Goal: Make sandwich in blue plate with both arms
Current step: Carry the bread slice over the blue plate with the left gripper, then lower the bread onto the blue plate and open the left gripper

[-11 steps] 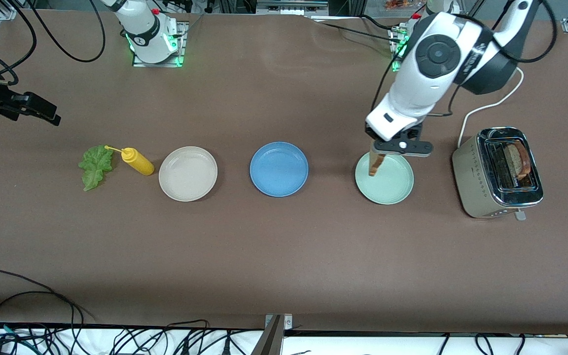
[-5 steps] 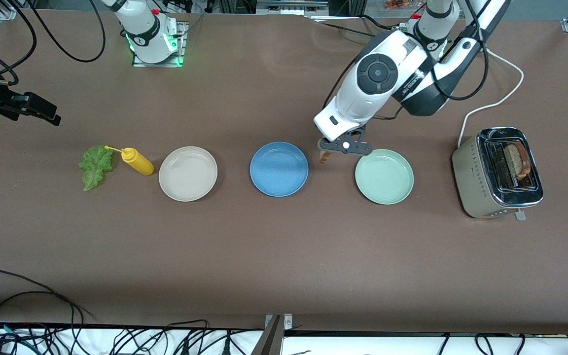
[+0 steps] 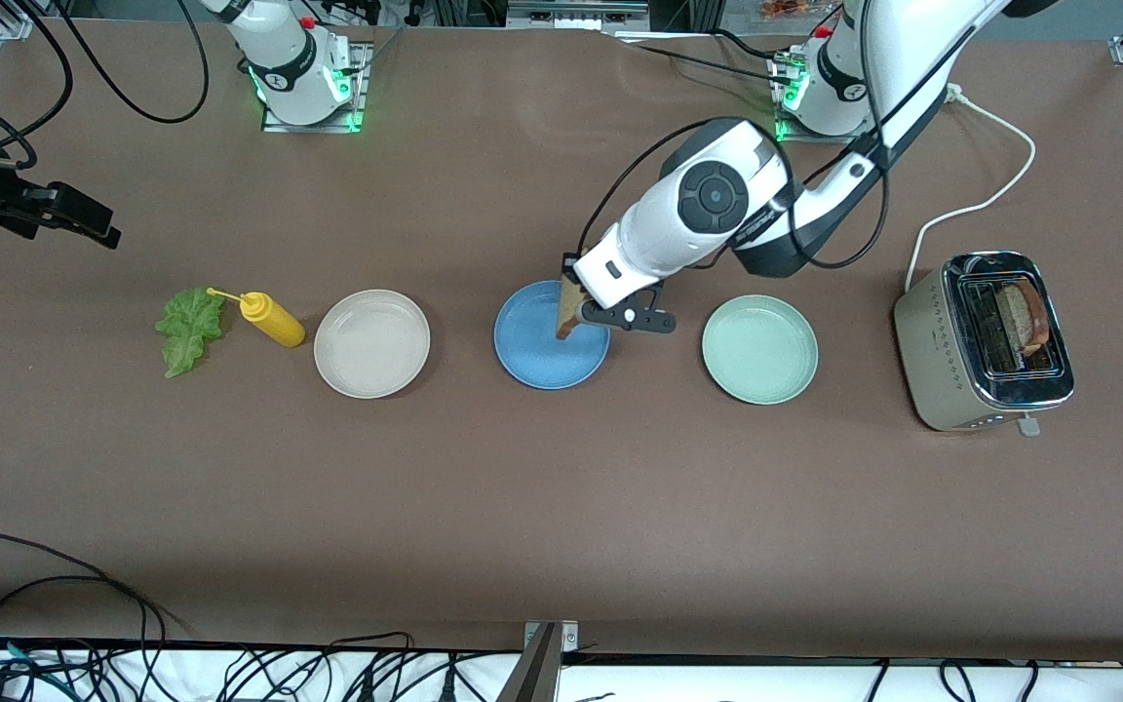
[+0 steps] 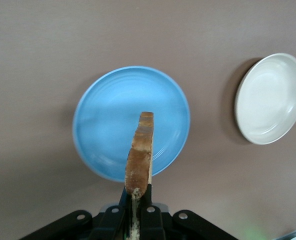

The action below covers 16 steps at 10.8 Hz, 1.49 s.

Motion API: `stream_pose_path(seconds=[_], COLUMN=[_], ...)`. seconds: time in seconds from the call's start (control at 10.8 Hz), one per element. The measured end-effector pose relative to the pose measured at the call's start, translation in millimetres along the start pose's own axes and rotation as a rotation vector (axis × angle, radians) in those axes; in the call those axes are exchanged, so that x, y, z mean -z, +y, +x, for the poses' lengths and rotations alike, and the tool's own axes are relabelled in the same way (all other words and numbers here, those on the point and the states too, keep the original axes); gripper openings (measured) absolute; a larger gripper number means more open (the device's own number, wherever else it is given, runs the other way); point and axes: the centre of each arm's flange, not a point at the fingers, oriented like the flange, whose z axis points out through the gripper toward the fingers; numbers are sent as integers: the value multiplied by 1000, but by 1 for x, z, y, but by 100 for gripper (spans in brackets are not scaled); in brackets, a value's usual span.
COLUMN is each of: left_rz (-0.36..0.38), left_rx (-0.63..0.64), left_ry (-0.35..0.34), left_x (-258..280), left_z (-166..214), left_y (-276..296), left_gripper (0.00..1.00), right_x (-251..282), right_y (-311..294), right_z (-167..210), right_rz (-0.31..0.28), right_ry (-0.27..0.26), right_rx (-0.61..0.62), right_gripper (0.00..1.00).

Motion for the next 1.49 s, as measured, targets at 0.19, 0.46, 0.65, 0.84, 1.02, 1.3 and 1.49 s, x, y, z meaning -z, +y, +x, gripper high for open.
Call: stream_pose_path(seconds=[0.19, 0.46, 0.65, 0.84, 1.02, 1.3, 1.49], left_rz=[-70, -138, -177, -194, -196, -200, -227], left_rx=[12, 30, 49, 65, 64, 77, 117], left_ry=[22, 48, 46, 31, 14, -12, -43], left_x=[-16, -30, -49, -64, -75, -89, -99], left_z=[10, 18, 24, 28, 29, 31, 32], left_y=[2, 2, -1, -6, -12, -18, -22], left_gripper=[9, 9, 9, 9, 9, 9, 9], right_x=[0, 0, 0, 0, 0, -2, -3], right_y=[0, 0, 0, 0, 0, -5, -6], right_z=[0, 0, 0, 0, 0, 0, 1], right_rz=[0, 0, 0, 0, 0, -1, -1], right_ry=[0, -1, -1, -1, -1, -4, -7], right_rx=[0, 0, 0, 1, 1, 8, 11], right_gripper=[100, 100, 100, 100, 100, 100, 100])
